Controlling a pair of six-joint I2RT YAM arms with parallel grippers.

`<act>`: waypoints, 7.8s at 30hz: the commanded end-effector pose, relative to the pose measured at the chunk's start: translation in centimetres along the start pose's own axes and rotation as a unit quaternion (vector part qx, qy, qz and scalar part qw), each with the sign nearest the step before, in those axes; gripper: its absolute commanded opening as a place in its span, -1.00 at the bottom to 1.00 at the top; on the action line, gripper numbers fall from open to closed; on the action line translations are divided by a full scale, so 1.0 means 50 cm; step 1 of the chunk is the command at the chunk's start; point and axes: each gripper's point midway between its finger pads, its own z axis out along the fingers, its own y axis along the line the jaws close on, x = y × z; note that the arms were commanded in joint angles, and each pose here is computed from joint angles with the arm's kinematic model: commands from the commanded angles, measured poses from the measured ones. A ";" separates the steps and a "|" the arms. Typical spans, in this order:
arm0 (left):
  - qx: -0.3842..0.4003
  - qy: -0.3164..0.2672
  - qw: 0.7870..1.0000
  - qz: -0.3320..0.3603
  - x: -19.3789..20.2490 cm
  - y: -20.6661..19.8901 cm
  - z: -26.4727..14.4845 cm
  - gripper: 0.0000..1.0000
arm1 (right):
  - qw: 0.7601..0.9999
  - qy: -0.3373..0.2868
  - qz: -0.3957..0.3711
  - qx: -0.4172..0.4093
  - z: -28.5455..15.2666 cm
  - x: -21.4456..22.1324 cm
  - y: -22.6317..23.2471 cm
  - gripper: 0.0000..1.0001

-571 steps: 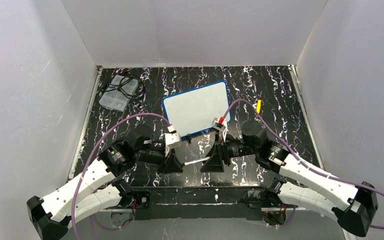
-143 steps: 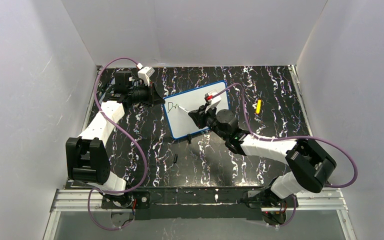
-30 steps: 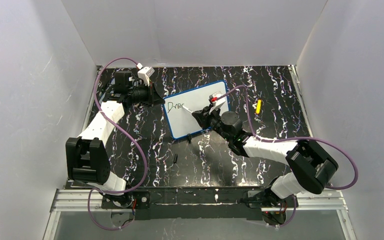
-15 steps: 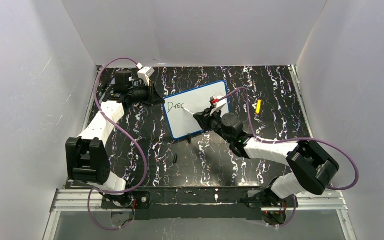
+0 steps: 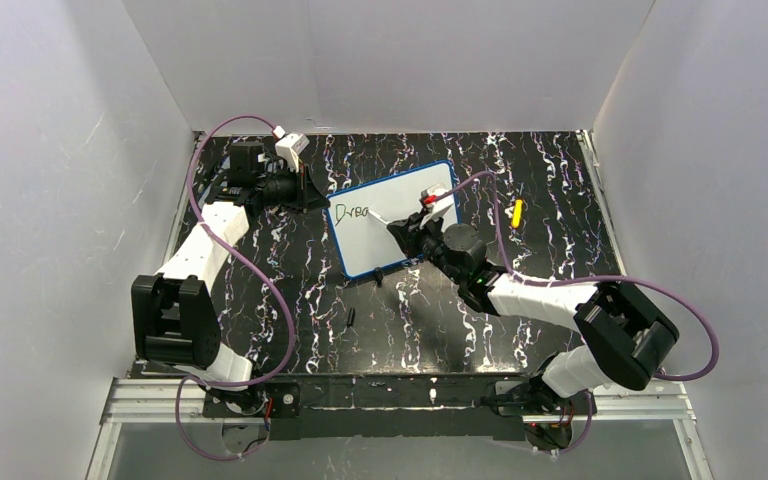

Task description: Write a sentence on the whiteboard

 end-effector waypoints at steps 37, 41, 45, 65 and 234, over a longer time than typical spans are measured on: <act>0.020 -0.009 1.000 0.008 -0.012 -0.033 -0.017 -1.00 | 0.998 -0.063 -0.002 0.010 -0.014 -0.096 -0.002 -0.97; 0.020 -0.009 1.000 0.008 -0.012 -0.033 -0.017 -1.00 | 0.998 -0.061 -0.005 0.007 0.000 -0.094 0.000 -0.97; 0.021 -0.009 1.000 0.008 -0.013 -0.034 -0.017 -1.00 | 0.998 -0.061 -0.006 0.002 0.008 -0.092 0.004 -0.97; 0.020 -0.010 1.000 0.009 -0.014 -0.034 -0.017 -1.00 | 1.000 -0.010 0.011 0.019 -0.019 0.003 -0.021 -0.97; 0.022 -0.010 1.000 0.008 -0.013 -0.034 -0.017 -1.00 | 0.994 -0.057 0.034 0.085 -0.044 -0.034 -0.105 -0.97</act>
